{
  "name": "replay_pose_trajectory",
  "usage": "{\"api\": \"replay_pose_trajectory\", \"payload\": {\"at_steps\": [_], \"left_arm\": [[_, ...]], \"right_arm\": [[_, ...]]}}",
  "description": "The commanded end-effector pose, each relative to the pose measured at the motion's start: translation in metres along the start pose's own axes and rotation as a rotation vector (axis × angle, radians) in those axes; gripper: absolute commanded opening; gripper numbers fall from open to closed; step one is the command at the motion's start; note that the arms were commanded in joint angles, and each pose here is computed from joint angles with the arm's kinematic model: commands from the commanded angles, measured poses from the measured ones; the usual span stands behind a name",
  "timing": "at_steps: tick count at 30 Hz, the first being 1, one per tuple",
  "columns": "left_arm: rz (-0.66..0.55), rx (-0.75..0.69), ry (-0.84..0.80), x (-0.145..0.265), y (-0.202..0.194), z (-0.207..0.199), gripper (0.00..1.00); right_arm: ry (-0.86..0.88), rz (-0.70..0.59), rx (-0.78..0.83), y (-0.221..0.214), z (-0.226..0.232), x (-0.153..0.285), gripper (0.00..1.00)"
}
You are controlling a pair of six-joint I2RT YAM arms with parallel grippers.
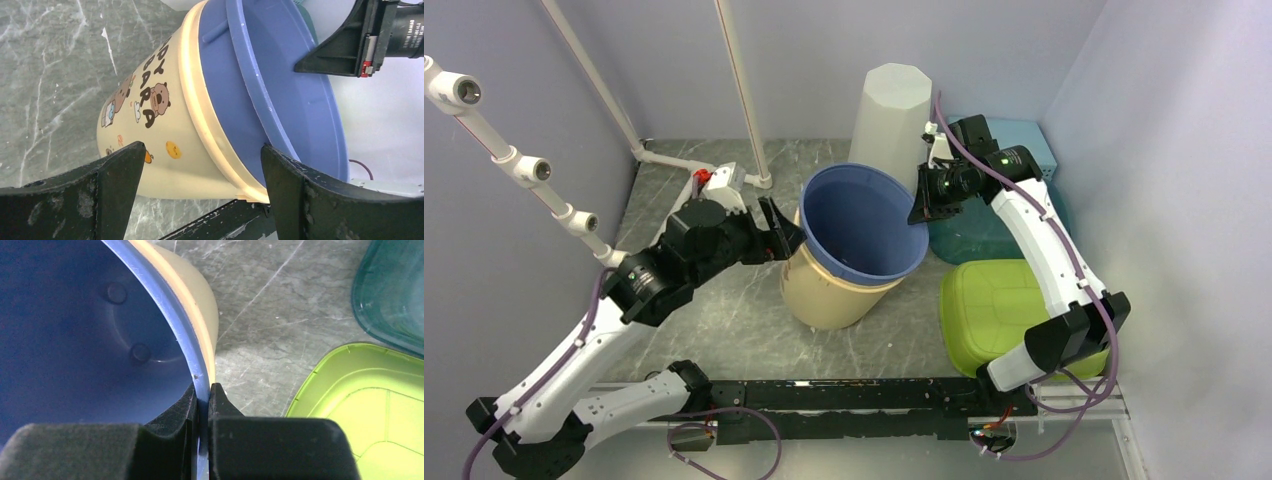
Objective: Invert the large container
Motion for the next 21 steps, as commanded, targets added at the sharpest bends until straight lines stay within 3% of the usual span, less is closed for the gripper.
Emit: {"api": "replay_pose_trajectory", "payload": {"at_steps": [1, 12, 21], "left_arm": [[-0.011, 0.030, -0.109, -0.005, 0.012, -0.030, 0.92], [-0.032, 0.052, -0.110, -0.003, 0.007, -0.022, 0.93], [0.103, 0.063, 0.051, -0.042, -0.027, 0.008, 0.69]], "right_arm": [[0.103, -0.075, 0.023, 0.015, 0.029, 0.012, 0.00], [0.262, -0.173, 0.096, 0.026, 0.056, 0.031, 0.00], [0.477, -0.274, 0.102, 0.030, 0.085, 0.053, 0.00]]}}
Point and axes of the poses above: each gripper's point midway between its finger pads, its own x axis back along the fingers, its own z axis along the line the jaws close on, y = z × x, the point moved 5 cm from there along x, back along the fingers, and after that the axes turned 10 degrees about x, right-handed, at the moved point
